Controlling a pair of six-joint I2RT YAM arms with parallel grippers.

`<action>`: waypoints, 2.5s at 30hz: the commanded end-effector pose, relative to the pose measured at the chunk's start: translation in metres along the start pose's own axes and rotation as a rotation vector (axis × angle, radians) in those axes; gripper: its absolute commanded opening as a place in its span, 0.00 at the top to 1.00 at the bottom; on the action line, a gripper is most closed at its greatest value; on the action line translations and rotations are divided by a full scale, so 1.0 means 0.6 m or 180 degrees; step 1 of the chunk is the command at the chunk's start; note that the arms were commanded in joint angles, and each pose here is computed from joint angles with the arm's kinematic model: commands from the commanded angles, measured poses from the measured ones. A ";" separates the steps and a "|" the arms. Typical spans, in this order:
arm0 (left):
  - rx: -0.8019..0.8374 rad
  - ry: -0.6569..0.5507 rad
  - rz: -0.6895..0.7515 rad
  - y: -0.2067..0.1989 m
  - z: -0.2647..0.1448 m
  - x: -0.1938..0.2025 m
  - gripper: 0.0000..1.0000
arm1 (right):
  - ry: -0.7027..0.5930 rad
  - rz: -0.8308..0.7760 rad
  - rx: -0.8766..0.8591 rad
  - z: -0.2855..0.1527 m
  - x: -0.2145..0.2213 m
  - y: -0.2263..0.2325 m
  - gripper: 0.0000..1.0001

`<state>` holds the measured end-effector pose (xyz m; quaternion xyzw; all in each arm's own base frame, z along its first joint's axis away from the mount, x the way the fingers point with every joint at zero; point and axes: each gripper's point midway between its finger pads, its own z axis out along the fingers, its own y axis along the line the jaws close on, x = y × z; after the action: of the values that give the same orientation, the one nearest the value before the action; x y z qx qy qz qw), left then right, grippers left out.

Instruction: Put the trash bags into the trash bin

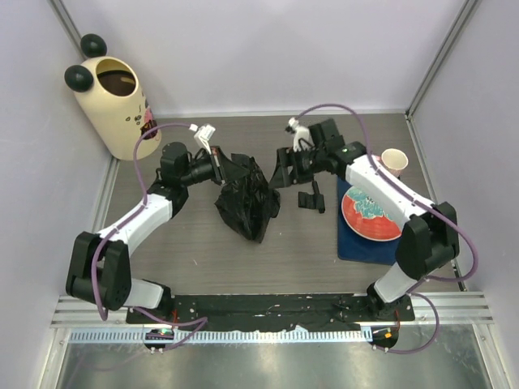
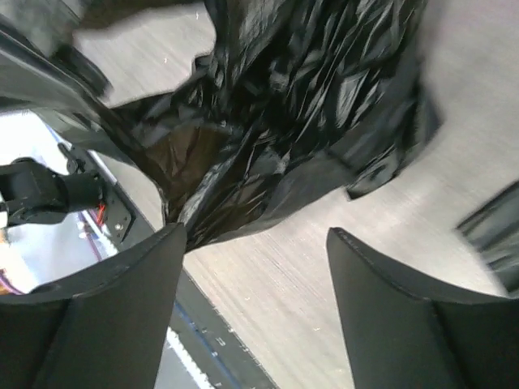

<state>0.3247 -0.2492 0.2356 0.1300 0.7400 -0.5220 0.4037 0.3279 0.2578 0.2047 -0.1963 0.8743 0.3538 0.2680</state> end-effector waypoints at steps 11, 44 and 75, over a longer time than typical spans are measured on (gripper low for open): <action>0.0232 -0.0202 0.0104 -0.018 0.015 -0.058 1.00 | 0.0447 0.1006 0.0723 0.201 0.085 -0.096 0.10; -0.0259 0.0113 0.0464 -0.009 -0.037 -0.027 0.94 | 0.0587 0.1204 -0.0298 0.224 0.096 -0.019 0.06; -0.0709 0.0734 0.0399 0.045 -0.111 -0.026 0.26 | -0.0382 -0.0530 -0.0973 0.050 -0.056 0.112 0.99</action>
<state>0.3118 -0.1607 0.1864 0.1702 0.8695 -0.3473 0.3072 0.3342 0.3266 0.2128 -0.2424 0.8048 0.4612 0.2842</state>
